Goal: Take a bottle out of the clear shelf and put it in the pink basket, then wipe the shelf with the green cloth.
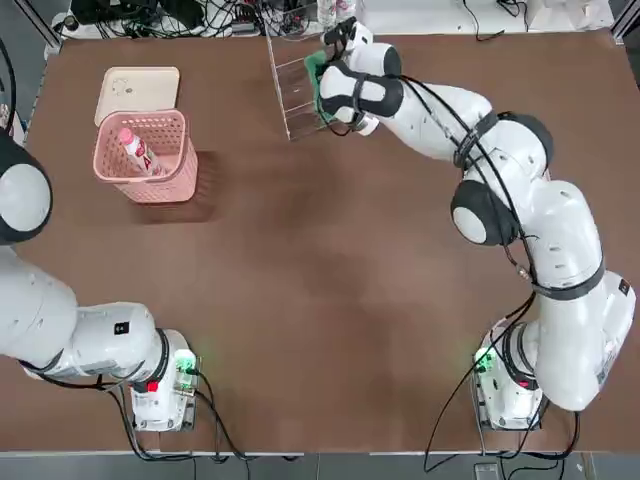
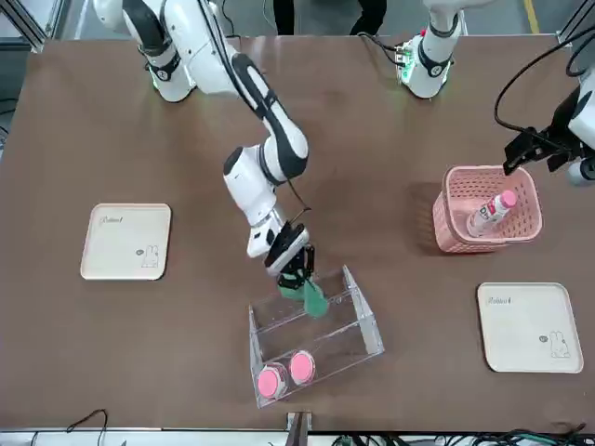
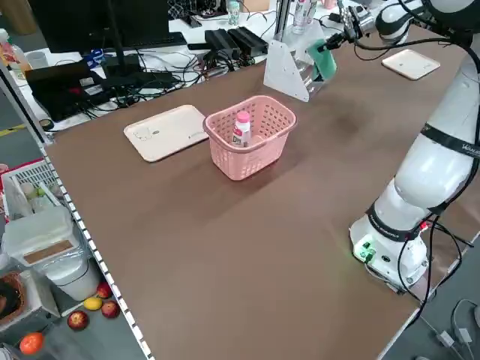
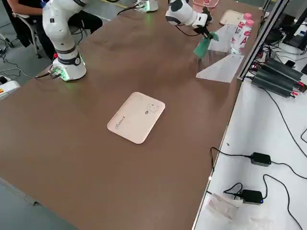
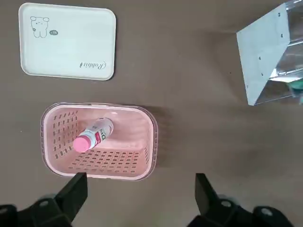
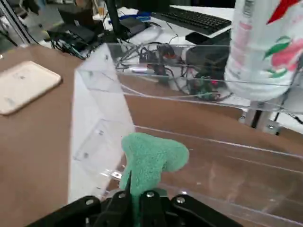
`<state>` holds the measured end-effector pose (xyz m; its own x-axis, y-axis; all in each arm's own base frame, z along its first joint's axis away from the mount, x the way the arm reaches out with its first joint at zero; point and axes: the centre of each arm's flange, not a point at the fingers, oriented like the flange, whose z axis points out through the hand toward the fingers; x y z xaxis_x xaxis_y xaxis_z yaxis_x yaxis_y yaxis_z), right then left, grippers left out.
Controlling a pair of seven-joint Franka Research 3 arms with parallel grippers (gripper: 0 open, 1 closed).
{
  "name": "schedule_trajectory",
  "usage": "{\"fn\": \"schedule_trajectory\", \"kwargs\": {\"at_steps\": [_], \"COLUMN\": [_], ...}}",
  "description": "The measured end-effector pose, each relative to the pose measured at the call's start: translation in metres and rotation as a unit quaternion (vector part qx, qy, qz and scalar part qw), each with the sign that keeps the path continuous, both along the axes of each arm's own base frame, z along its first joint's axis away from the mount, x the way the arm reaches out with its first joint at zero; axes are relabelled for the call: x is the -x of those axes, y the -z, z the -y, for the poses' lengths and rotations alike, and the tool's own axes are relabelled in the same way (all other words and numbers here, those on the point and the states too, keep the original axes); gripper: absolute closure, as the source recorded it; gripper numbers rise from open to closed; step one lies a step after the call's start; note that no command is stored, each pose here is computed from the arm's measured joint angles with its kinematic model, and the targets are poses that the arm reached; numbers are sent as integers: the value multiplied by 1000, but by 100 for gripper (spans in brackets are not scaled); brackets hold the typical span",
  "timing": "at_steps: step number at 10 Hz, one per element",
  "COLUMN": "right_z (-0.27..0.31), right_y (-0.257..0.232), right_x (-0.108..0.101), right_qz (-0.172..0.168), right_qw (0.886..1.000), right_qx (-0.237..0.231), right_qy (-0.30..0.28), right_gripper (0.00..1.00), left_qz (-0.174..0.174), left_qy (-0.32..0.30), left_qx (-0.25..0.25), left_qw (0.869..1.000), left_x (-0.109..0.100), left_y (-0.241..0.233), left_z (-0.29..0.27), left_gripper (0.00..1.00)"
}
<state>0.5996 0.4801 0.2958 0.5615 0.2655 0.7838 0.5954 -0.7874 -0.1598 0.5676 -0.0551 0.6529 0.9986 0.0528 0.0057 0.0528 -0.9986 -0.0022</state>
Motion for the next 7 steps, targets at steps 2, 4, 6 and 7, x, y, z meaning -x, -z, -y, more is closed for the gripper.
{"fn": "schedule_trajectory", "kwargs": {"at_steps": [2,4,6,7], "right_z": [-17,-19,-2,14], "right_y": [-12,-24,-30,-36], "right_x": [4,-1,-15,-24], "right_qz": [-19,-27,-13,-3], "right_qw": [999,996,997,998], "right_qx": [-44,-71,-63,-48], "right_qy": [23,41,48,43], "right_gripper": [95,95,95,95], "left_qz": [0,0,0,0], "left_qy": [0,0,0,0], "left_qx": [0,0,0,0], "left_qw": [1000,1000,1000,1000], "left_x": [0,0,0,0], "left_y": [0,0,0,0], "left_z": [0,0,0,0], "left_gripper": [0,0,0,0]}}
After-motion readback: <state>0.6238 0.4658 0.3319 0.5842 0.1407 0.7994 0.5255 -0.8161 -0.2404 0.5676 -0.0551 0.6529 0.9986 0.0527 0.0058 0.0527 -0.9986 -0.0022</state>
